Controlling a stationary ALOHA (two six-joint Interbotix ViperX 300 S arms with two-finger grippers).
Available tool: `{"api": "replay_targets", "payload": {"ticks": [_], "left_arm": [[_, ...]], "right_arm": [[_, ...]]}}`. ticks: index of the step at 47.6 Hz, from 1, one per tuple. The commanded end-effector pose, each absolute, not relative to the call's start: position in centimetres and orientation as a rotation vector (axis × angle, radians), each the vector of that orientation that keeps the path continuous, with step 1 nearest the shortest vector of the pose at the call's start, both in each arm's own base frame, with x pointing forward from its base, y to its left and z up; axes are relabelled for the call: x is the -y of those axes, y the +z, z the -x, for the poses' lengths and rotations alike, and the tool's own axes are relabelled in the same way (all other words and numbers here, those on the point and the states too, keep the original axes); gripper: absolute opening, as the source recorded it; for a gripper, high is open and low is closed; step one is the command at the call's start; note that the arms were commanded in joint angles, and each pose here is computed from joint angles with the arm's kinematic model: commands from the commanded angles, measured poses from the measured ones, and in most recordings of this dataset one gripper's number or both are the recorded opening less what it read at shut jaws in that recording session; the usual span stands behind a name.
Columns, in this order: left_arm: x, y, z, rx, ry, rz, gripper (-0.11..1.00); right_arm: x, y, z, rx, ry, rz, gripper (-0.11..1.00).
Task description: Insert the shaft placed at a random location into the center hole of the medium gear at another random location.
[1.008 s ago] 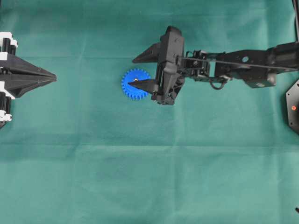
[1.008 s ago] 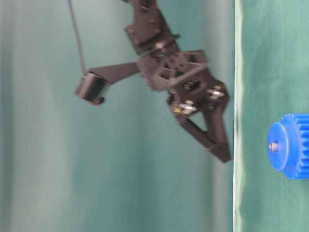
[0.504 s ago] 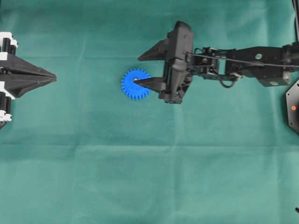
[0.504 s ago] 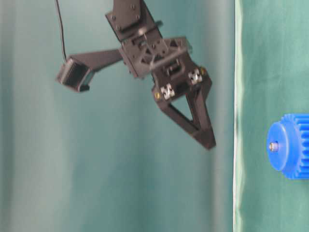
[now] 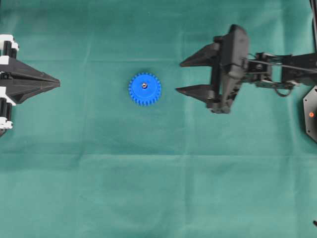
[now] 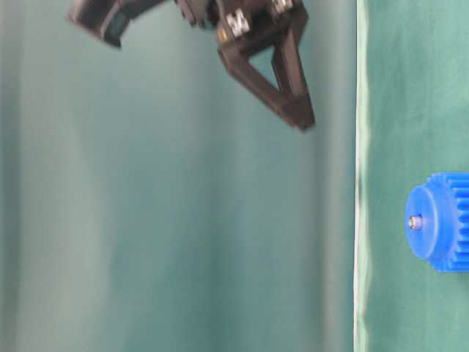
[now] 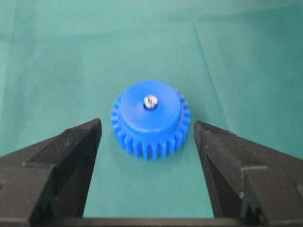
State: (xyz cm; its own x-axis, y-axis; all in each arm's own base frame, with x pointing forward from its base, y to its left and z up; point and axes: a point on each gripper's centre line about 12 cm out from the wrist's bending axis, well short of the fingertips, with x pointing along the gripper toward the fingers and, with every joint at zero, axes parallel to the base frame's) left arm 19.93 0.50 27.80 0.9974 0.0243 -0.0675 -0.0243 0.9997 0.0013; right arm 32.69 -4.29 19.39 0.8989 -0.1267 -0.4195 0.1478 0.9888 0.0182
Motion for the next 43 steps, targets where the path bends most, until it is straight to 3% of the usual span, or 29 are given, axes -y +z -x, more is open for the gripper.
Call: {"api": "replay_targets", "payload": {"ticks": [1,21,43], "left_arm": [[-0.7,28.6,-20.1,-0.048,0.033,-0.002,0.0],[-0.8,28.5,-20.1,-0.051,0.038,-0.005,0.0],[-0.8,28.4,-20.2,-0.057,0.038,-0.005,0.0]], "right_arm": [[4.2,20.7,-31.6,-0.386,-0.144,-0.05,0.79],[3.4,21.7,-26.1,-0.359,-0.143,-0.059,0.79],[3.4,22.0,-25.3,-0.353,-0.144,-0.059,0.79]]}}
